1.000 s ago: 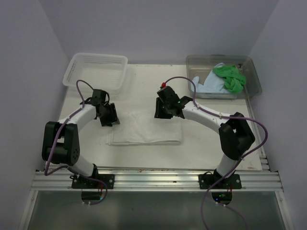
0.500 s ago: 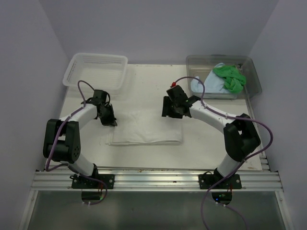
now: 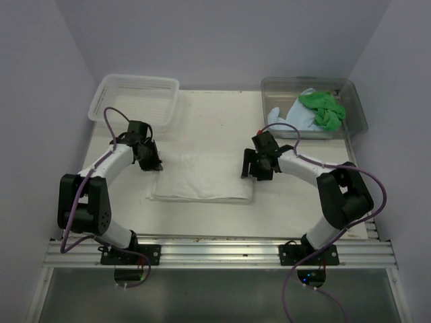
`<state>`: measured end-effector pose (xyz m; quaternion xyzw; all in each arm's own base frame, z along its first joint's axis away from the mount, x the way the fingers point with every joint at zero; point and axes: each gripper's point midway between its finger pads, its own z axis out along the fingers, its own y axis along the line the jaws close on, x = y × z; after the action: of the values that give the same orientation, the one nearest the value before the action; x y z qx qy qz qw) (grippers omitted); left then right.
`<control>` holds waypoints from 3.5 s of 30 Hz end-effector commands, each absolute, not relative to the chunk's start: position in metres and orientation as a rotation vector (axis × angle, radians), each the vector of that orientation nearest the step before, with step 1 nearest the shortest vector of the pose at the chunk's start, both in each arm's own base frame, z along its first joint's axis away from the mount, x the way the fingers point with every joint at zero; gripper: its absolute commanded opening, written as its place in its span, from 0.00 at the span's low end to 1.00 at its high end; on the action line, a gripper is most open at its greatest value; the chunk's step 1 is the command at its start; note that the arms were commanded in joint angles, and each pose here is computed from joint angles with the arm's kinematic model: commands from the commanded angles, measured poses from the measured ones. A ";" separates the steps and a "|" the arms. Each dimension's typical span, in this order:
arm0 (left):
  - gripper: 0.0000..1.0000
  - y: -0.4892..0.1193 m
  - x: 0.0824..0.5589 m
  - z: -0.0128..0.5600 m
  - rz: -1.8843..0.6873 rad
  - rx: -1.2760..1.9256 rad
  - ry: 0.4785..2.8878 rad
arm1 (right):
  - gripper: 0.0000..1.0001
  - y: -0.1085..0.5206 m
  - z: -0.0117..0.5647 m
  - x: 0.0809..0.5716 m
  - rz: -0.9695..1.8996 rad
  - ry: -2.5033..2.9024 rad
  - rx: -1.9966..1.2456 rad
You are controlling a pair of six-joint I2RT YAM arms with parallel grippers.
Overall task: Roll the towels
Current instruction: Fold the towel
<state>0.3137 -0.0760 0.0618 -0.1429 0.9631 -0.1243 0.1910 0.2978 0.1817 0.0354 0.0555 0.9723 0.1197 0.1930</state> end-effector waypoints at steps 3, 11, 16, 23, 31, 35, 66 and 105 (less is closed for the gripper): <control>0.00 -0.074 0.323 0.083 -0.339 -0.419 2.640 | 0.60 0.202 0.038 0.301 0.507 2.668 0.143; 0.00 -0.072 0.325 0.103 -0.329 -0.438 2.603 | 0.04 0.192 0.051 0.308 0.421 2.638 0.121; 0.00 -0.062 0.324 0.117 -0.261 -0.458 2.601 | 0.04 0.190 0.069 0.311 0.408 2.624 0.081; 0.00 -0.049 0.322 0.097 -0.163 -0.477 2.686 | 0.48 0.192 0.069 0.309 0.413 2.643 0.043; 0.00 -0.035 0.321 0.053 -0.051 -0.545 2.760 | 0.70 0.194 0.057 0.302 0.430 2.681 0.045; 0.38 -0.031 0.325 0.062 -0.030 -0.583 2.725 | 0.68 0.194 0.073 0.299 0.449 2.644 0.029; 0.45 -0.063 0.362 0.057 -0.131 -0.565 2.657 | 0.19 0.223 0.104 0.328 0.403 2.527 -0.020; 0.46 -0.200 0.368 0.000 -0.256 0.010 2.844 | 0.19 0.159 0.079 0.239 0.295 2.640 0.106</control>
<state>0.3401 -0.1674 0.0212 -0.0400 0.9877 -0.0730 0.1324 0.2305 0.1606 0.0674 0.0470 0.9663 0.1188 0.2236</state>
